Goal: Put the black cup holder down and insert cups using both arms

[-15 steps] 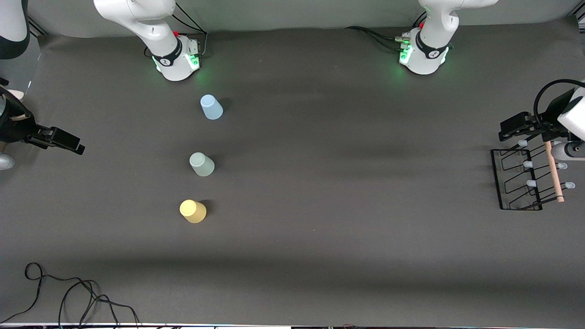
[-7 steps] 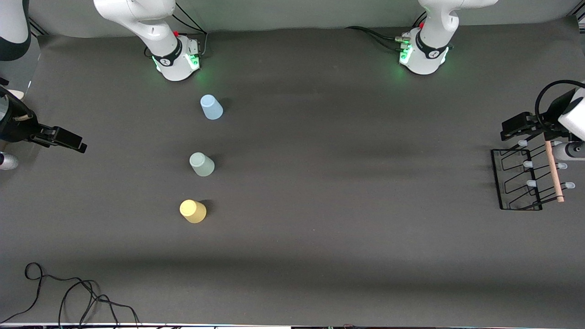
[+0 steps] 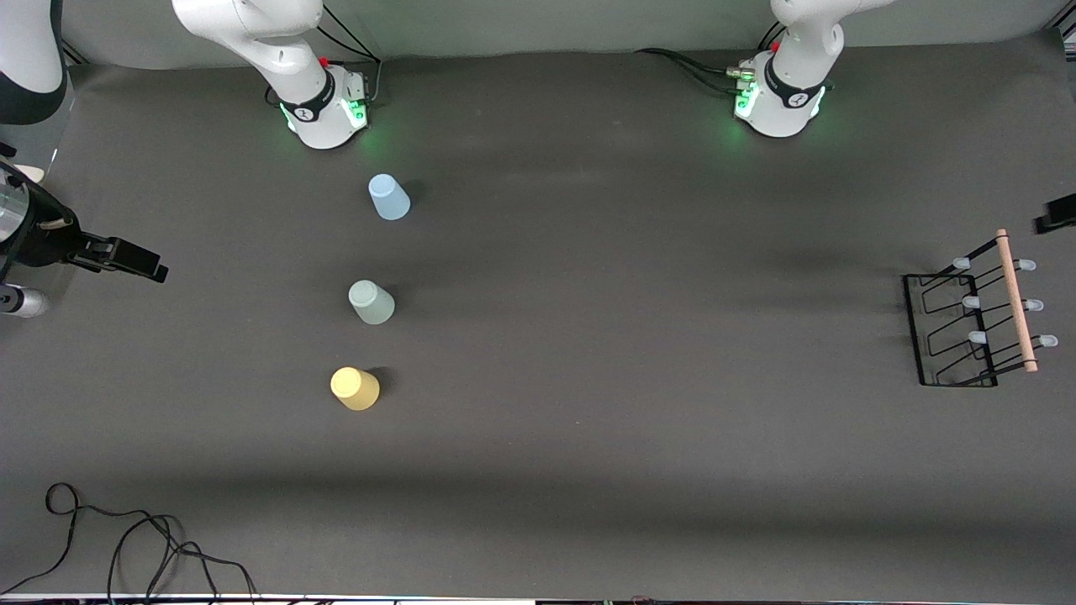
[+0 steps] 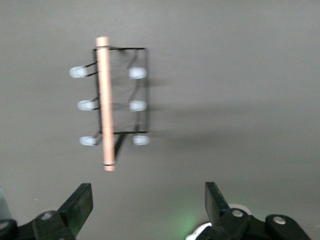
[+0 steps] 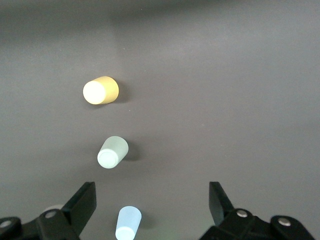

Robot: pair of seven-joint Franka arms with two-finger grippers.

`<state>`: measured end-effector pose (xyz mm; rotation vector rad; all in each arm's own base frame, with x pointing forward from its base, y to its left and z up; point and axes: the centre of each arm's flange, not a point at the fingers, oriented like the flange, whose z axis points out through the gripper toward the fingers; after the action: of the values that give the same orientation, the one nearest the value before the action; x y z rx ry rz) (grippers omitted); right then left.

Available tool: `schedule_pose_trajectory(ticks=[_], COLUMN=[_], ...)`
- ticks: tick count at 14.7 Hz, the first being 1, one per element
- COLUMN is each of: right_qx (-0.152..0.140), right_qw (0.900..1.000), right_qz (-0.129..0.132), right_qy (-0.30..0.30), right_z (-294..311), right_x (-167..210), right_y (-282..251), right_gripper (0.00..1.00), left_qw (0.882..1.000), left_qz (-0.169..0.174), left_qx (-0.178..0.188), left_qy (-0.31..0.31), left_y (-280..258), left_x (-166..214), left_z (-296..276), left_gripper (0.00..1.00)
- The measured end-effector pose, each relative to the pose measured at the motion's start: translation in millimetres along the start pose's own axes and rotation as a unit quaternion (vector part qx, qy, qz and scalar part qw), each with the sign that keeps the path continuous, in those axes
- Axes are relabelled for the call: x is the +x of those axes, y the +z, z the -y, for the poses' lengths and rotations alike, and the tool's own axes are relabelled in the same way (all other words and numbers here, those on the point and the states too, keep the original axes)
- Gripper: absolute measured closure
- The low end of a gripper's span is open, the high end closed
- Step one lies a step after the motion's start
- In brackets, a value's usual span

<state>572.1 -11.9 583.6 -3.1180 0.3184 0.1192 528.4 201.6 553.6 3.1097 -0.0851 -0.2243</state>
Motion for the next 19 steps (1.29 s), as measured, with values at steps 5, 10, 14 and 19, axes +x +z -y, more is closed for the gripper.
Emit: schedule_pose_trajectory(ticks=[5,10,14,19], right_qx=[0.0,0.0,0.0,0.0], right_qw=[1.0,1.0,1.0,1.0], right_qz=[0.001,0.001,0.001,0.0], right_qy=[0.0,0.0,0.0,0.0], right_z=[0.0,-0.1,-0.1,-0.1], right_x=[-0.2,-0.2,-0.2,-0.3], right_y=[1.1,1.1,1.0,0.7], right_gripper=[0.0,0.0,0.0,0.0], left_qw=[1.0,0.999,0.999,0.998], left_qz=[-0.004,-0.011,-0.028,-0.039], left_qx=[-0.006,-0.001,0.011,0.021], left_qy=[0.024,0.037,0.038,0.036], left_y=[36.0,81.2,134.0,185.2], left_x=[-21.4,-11.6,-10.0,1.1], left_z=[53.2,41.2,45.4,62.7], left_gripper=[0.0,0.0,0.0,0.0])
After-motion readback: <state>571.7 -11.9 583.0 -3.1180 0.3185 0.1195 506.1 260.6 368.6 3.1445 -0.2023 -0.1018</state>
